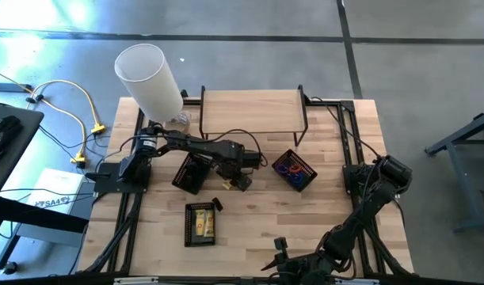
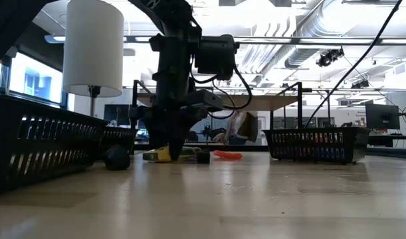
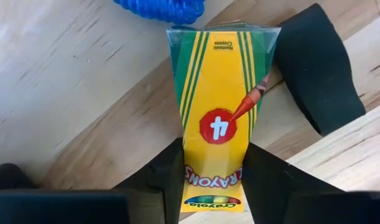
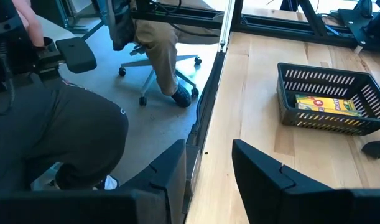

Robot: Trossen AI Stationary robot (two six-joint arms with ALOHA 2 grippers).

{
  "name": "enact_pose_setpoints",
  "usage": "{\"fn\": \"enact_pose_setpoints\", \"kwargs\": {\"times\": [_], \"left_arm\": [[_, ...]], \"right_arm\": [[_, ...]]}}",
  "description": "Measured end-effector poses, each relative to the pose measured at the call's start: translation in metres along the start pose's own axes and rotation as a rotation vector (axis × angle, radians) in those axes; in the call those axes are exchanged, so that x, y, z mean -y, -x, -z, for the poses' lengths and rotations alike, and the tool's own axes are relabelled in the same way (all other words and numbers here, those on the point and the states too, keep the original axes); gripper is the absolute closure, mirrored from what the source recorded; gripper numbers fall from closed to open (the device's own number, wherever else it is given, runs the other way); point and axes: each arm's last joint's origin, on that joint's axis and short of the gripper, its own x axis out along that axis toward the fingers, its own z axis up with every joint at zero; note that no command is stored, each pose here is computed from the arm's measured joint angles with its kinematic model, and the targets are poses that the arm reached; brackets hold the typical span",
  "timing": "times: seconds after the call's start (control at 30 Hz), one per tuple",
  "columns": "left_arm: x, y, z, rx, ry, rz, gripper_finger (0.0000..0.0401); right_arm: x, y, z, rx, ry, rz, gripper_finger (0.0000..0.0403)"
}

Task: Pick & Place Office Desk Supplies
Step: Put the crayon box into the bottom black bin

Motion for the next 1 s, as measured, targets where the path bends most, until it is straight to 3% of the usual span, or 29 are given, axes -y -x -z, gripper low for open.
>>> {"fn": "enact_pose_setpoints", "kwargs": {"times": [0.23, 0.47, 0.73, 1.0], "left_arm": [[0.0, 0.006, 0.003, -0.012, -0.072, 0.018, 0.0283], [0.004, 0.045, 0.024, 0.024, -0.106, 0.079, 0.0284], [0.014, 0.098, 0.095, -0.02, -0.077, 0.119, 0.0284], [0.019, 0.123, 0.173, -0.032, -0.047, 0.072, 0.0285]], "right_arm": [[0.0, 0.0, 0.0, 0.0, 0.0, 0.0, 0.0283], [0.0, 0.0, 0.0, 0.0, 0.0, 0.0, 0.0283], [0.0, 0.0, 0.0, 0.0, 0.001, 0.0, 0.0283], [0.0, 0.0, 0.0, 0.002, -0.002, 0.0, 0.0283]]}}
